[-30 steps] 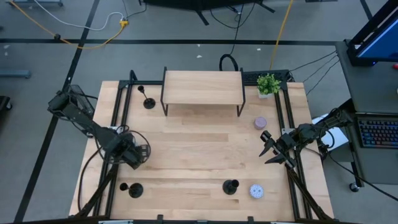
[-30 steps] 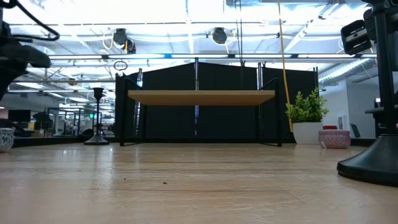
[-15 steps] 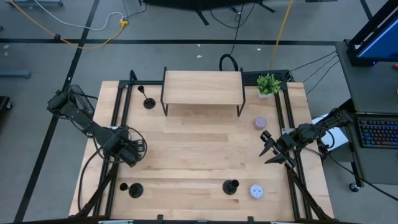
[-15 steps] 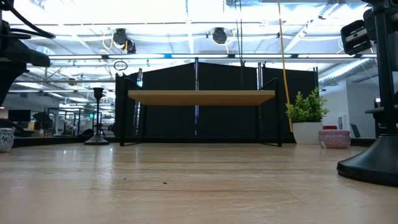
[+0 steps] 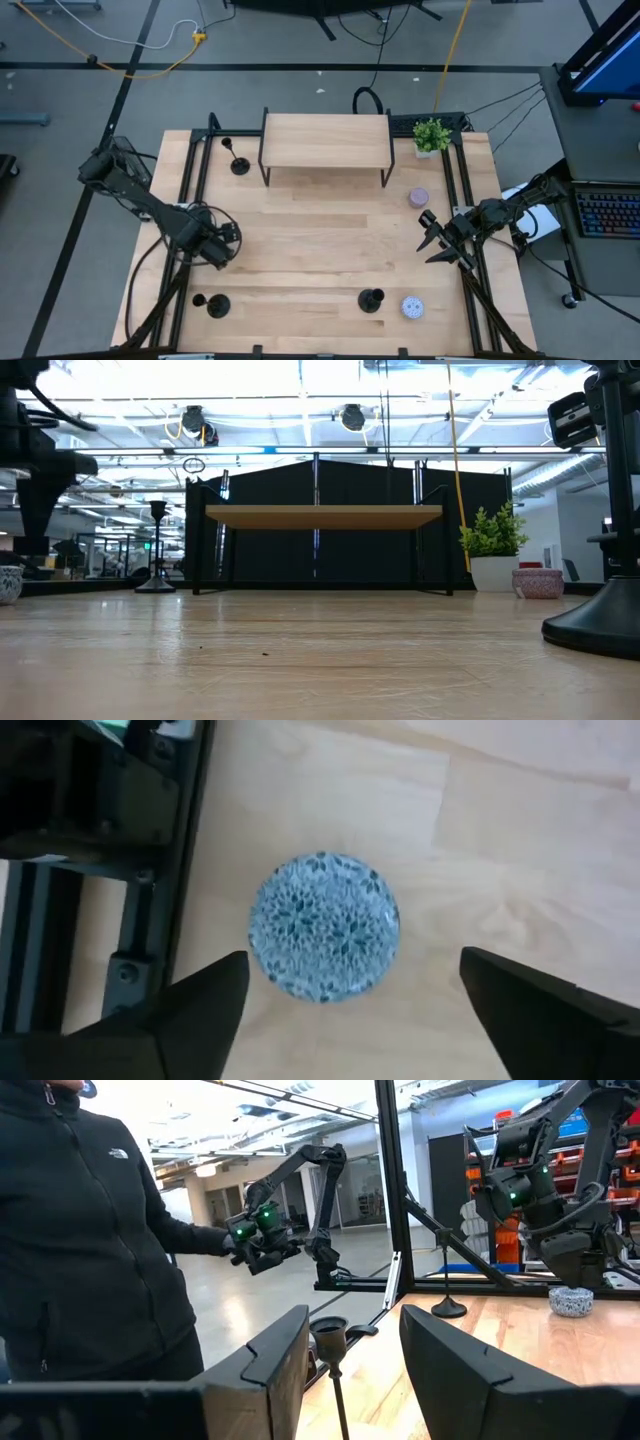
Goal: Pick & Place candle stick holders
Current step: Put the blue patterned scented candle on the shelf
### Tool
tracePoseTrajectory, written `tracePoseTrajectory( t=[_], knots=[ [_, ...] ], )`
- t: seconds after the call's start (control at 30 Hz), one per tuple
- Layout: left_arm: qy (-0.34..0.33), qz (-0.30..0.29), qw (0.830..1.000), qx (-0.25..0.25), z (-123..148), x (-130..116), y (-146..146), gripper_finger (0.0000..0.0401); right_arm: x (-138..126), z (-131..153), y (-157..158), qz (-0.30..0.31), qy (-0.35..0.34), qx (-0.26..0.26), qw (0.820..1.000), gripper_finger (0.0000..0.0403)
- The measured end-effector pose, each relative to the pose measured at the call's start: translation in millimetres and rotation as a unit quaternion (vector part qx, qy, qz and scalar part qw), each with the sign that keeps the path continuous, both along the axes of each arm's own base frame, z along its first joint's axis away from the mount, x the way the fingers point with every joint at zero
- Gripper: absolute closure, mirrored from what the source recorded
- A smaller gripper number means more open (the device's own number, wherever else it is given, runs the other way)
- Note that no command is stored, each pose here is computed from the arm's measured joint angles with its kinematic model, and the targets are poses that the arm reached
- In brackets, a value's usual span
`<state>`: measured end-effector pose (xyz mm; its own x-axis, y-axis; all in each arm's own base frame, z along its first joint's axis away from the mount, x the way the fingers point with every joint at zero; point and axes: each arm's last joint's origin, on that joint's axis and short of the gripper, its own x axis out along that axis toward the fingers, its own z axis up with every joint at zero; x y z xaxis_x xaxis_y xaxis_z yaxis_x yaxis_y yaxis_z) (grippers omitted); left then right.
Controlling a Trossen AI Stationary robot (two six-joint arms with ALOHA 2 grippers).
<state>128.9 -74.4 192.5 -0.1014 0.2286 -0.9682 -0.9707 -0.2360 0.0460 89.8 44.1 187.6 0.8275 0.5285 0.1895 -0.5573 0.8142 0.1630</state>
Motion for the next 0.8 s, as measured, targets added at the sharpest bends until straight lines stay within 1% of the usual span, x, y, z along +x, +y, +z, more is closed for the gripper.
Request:
tracePoseTrajectory(
  t=[0.13,0.3,0.53,0.8],
  knots=[
    [0.019,0.02,1.0,0.009,-5.5,6.2,3.9,0.0012,0.0,0.0,0.0,0.0,0.0,0.0,1.0,0.0252],
    [0.044,0.039,0.998,0.016,-11.9,12.3,8.1,0.0011,0.0,0.0,0.0,0.0,0.0,0.0,1.0,0.0252],
    [0.1,0.062,0.993,0.02,-24.8,19.3,10.0,0.0011,0.0,0.0,0.0,0.0,0.0,0.0,1.0,0.0252],
    [0.115,0.065,0.991,0.027,-45.0,33.6,9.2,0.0011,0.0,0.0,0.0,0.0,0.0,0.0,1.0,0.0252]
  ],
)
